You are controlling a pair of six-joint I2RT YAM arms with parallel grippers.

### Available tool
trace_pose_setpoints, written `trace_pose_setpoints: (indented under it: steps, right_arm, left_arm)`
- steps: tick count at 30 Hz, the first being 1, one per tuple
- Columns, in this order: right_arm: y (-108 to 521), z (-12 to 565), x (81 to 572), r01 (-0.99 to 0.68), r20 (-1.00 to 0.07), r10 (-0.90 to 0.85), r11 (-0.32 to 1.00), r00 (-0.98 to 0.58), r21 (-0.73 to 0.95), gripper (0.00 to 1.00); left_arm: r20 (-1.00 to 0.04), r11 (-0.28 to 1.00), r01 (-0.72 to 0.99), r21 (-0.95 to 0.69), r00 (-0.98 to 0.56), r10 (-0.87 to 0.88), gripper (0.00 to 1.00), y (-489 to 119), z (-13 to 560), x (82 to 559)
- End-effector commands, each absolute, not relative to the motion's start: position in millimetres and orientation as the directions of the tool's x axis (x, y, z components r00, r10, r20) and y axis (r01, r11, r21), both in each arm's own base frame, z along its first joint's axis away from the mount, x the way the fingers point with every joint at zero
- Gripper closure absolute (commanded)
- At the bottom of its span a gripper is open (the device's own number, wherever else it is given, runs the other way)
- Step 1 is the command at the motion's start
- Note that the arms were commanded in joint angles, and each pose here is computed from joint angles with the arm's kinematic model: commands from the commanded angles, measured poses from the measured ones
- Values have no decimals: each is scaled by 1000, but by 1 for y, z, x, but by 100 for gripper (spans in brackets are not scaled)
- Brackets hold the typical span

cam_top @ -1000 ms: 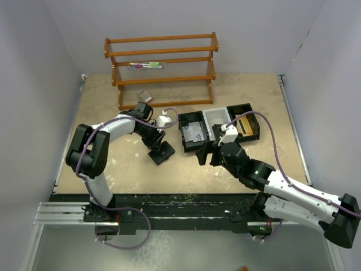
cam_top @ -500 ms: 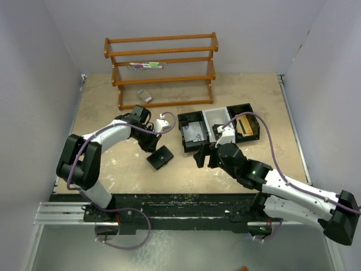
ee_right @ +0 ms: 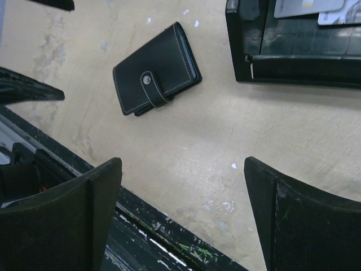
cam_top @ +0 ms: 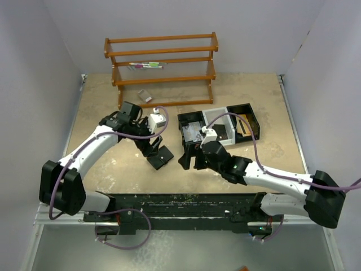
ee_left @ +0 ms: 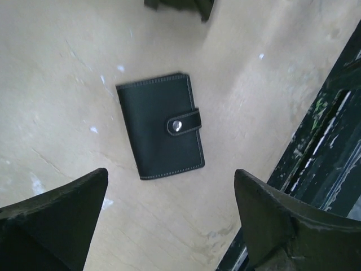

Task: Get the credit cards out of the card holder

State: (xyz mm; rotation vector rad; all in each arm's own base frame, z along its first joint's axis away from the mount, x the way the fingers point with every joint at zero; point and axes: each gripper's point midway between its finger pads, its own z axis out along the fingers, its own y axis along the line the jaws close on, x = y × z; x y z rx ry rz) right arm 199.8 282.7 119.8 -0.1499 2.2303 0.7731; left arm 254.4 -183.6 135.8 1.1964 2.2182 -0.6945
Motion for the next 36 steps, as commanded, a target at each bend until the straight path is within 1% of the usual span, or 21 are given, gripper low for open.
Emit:
trace_pose_setpoints:
  steps: [1,6,12,15,20,23,26,34,35,36]
  right_arm:
    - [301,134,210,-279,-670,229,780,-706,560,10]
    - [305,123,202,-261,-661,232,787,-714,559,13]
    - [307,107,193,-256,-646,227,785,-729,565,14]
    - [319,93,188,-267,-634,200,783,-747,562,14]
    - [334,78,181,-286,-615,179,763,-768,579,18]
    - [343,70,177,-296,-597,168,744,-785,599,21]
    - [357,63,176,-295,-570,174,715,-803,634,23]
    - [383,33,188,-257,-540,183,726,-822,637,26]
    - [384,31,189,-251,-537,186,728,-823,638,26]
    - [385,29,187,-237,-522,191,727,-831,644,26]
  left_arm:
    - [-608,499,857,-130,-467,643,3,-167,102,260]
    - [-539,502,848,-172,-507,672,7,-162,67,274]
    - [-437,472,844,-255,-536,722,15,-161,24,274]
    - [-405,483,830,-280,-558,724,27,-161,11,274]
    - [-428,482,819,-311,-574,698,45,-168,9,272]
    - [-431,480,812,-332,-583,688,61,-173,11,267]
    - [-448,475,814,-335,-581,679,68,-176,17,265]
    - [-495,459,795,-397,-606,623,98,-191,42,260]
    - [-500,454,794,-405,-608,617,100,-193,46,260]
    - [-502,449,791,-414,-611,612,100,-194,50,260]
